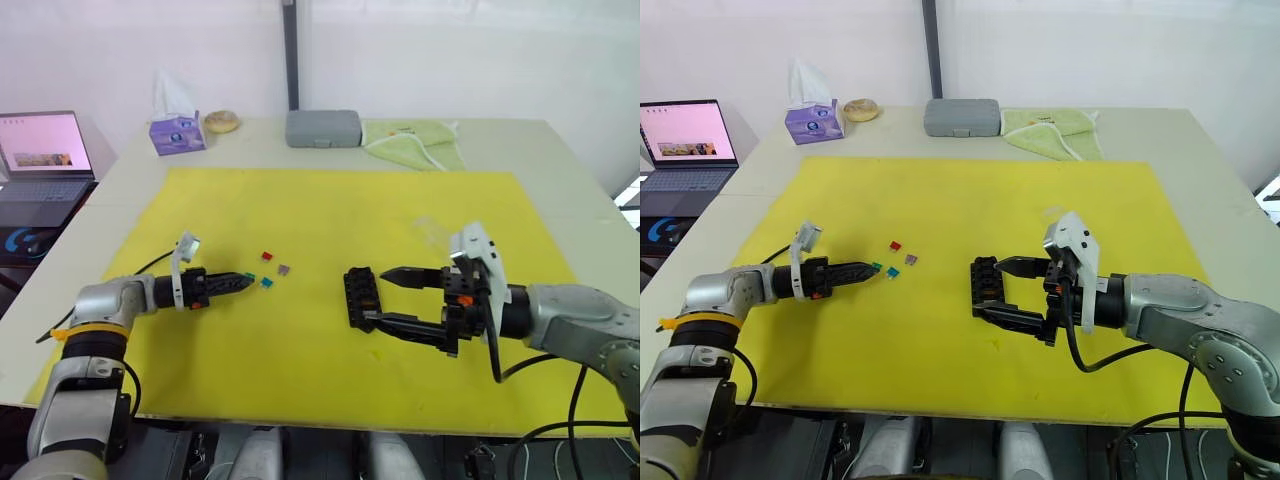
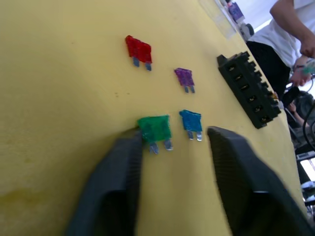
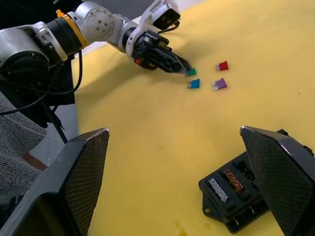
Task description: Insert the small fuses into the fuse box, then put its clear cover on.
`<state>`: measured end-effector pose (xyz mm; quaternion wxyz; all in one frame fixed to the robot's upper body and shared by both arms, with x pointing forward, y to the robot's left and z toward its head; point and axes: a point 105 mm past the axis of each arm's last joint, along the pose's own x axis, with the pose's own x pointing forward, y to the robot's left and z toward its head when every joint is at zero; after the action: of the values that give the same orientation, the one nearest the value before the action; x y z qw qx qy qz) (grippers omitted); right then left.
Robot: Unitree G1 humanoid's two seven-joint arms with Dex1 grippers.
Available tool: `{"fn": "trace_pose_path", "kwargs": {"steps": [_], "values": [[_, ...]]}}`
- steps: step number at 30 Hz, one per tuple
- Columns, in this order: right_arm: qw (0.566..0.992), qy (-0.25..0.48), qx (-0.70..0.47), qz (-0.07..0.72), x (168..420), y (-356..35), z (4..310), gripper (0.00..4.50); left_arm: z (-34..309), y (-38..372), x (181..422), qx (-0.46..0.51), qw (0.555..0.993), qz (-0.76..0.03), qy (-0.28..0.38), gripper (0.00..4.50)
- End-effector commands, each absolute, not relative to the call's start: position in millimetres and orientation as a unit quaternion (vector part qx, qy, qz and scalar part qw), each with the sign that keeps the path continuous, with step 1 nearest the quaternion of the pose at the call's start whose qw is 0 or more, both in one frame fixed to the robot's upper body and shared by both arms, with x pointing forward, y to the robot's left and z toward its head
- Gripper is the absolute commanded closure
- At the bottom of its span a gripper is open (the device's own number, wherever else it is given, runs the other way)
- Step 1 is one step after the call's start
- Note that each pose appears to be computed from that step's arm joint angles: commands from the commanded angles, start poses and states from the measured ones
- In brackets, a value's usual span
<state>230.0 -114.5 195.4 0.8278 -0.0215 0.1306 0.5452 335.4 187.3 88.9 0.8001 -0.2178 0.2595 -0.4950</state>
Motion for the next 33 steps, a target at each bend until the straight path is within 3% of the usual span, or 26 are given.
{"fn": "trace_pose_path", "kwargs": {"steps": [1, 11, 15, 21, 25, 28, 32, 33], "values": [[0.827, 0.116, -0.034, 0.55, 226.3, -112.7, 200.9, 0.0, 67.7, 175.9, 328.1, -0.242, 0.781, -0.496, 0.293, 4.44], [0.831, 0.121, -0.032, 0.543, 228.5, -115.1, 199.2, 0.0, 90.3, 191.1, 326.5, -0.267, 0.787, -0.491, 0.259, 4.48], [0.845, 0.105, 0.013, 0.524, 237.8, -118.7, 211.8, 0.0, 120.9, 215.5, 322.5, -0.288, 0.801, -0.48, 0.213, 4.48], [0.827, 0.09, 0.122, 0.541, 245.8, -118.7, 242.9, 0.0, 178.5, 237.1, 315.7, -0.302, 0.816, -0.48, 0.115, 4.48], [0.837, 0.073, 0.112, 0.53, 270.9, -102.7, 255.6, 0.0, 231.8, 207.1, 317.1, -0.295, 0.792, -0.535, 0.027, 4.48], [0.843, 0.054, 0.119, 0.521, 290.1, -89.4, 268.4, 0.0, 253.3, 179.0, 314.0, -0.288, 0.766, -0.574, -0.003, 4.48], [0.822, 0.031, 0.153, 0.548, 298.8, -61.8, 291.0, 0.0, 280.0, 144.4, 308.2, -0.274, 0.731, -0.624, -0.043, 4.48], [0.815, 0.029, 0.161, 0.555, 298.6, -55.4, 295.4, 0.26, 284.0, 138.0, 308.4, -0.271, 0.727, -0.629, -0.05, 4.5]]}}
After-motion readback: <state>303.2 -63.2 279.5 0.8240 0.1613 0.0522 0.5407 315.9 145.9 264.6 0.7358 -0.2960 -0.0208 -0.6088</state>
